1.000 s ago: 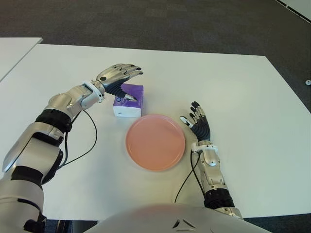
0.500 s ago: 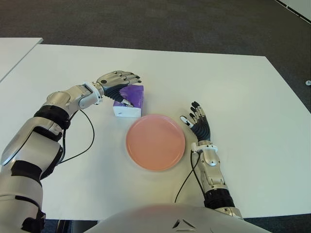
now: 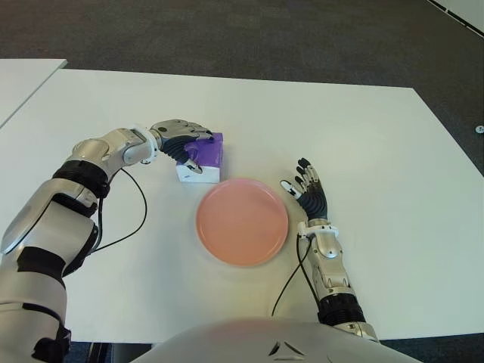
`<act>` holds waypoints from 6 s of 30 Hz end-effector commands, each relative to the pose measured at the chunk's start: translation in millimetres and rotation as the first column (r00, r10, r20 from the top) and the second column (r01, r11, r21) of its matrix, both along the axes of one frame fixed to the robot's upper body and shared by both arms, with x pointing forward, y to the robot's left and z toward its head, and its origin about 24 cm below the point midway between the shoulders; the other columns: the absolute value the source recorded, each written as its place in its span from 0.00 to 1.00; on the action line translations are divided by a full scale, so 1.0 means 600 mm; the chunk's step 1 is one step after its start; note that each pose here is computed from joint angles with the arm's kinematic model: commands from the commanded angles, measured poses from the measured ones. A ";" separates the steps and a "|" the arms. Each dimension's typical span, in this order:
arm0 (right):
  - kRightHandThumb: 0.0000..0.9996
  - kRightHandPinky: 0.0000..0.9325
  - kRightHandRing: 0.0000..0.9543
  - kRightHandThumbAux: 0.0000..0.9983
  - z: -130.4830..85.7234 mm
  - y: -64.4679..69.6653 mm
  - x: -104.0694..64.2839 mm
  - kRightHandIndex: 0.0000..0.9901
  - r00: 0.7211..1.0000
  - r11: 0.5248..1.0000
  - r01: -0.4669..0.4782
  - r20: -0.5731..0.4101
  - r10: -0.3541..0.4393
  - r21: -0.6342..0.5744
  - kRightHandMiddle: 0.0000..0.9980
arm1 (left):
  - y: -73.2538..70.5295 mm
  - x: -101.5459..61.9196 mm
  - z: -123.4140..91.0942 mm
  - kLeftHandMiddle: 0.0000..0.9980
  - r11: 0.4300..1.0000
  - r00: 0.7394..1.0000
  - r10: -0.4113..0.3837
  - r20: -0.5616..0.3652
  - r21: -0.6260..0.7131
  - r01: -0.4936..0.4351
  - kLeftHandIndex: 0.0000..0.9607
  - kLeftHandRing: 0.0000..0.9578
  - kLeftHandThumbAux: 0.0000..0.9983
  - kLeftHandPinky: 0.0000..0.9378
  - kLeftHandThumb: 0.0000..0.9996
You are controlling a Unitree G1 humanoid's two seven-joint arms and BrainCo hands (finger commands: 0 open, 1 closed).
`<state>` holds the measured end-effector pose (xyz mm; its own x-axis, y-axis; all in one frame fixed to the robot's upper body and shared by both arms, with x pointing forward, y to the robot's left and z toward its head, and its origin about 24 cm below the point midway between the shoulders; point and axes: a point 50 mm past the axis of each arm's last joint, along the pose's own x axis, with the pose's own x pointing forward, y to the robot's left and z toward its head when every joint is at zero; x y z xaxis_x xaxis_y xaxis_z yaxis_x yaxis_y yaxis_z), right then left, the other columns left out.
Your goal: Put the tissue paper into the plate.
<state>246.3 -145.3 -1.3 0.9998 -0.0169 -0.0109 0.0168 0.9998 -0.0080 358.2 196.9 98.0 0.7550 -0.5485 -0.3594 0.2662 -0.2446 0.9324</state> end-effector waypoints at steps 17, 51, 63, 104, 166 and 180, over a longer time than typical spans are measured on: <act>0.00 0.00 0.00 0.66 -0.033 -0.003 -0.016 0.00 0.993 1.000 -0.001 -0.120 0.002 0.002 0.00 | 0.012 0.000 0.003 0.00 0.998 0.999 0.040 -0.022 0.041 -0.039 0.00 0.00 0.35 0.00 0.04; 0.00 0.00 0.00 0.64 -0.035 -0.006 -0.029 0.00 0.991 1.000 -0.018 -0.129 0.019 0.007 0.00 | -0.005 -0.025 -0.064 0.00 0.997 0.997 -0.030 -0.070 0.070 0.035 0.00 0.00 0.31 0.00 0.04; 0.00 0.00 0.00 0.65 -0.037 -0.009 -0.033 0.00 0.990 1.000 -0.011 -0.142 0.011 0.003 0.00 | -0.018 -0.034 -0.088 0.00 0.997 0.994 -0.050 -0.094 0.058 0.056 0.00 0.00 0.30 0.00 0.03; 0.02 0.00 0.00 0.65 -0.043 -0.021 -0.056 0.00 0.986 1.000 0.017 -0.165 -0.015 0.014 0.00 | -0.020 -0.106 -0.207 0.00 0.991 0.989 -0.072 -0.128 0.102 0.085 0.00 0.00 0.30 0.00 0.00; 0.01 0.00 0.00 0.70 -0.057 -0.049 -0.055 0.00 0.985 1.000 0.019 -0.175 -0.015 0.019 0.00 | -0.015 -0.079 -0.197 0.00 0.912 0.927 -0.275 0.256 0.374 0.167 0.00 0.00 0.58 0.00 0.17; 0.00 0.00 0.00 0.71 -0.052 -0.052 -0.057 0.00 0.986 1.000 0.014 -0.164 -0.011 0.016 0.00 | -0.043 -0.081 -0.201 0.31 0.977 0.938 -0.153 0.312 0.192 0.095 0.24 0.32 0.64 0.39 0.38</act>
<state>228.5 -171.4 -9.1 0.9992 -0.0067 -0.0405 0.0066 1.0000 -0.0039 341.0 179.4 22.2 0.8086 -0.5849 -0.0639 -0.2209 -0.4024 0.8884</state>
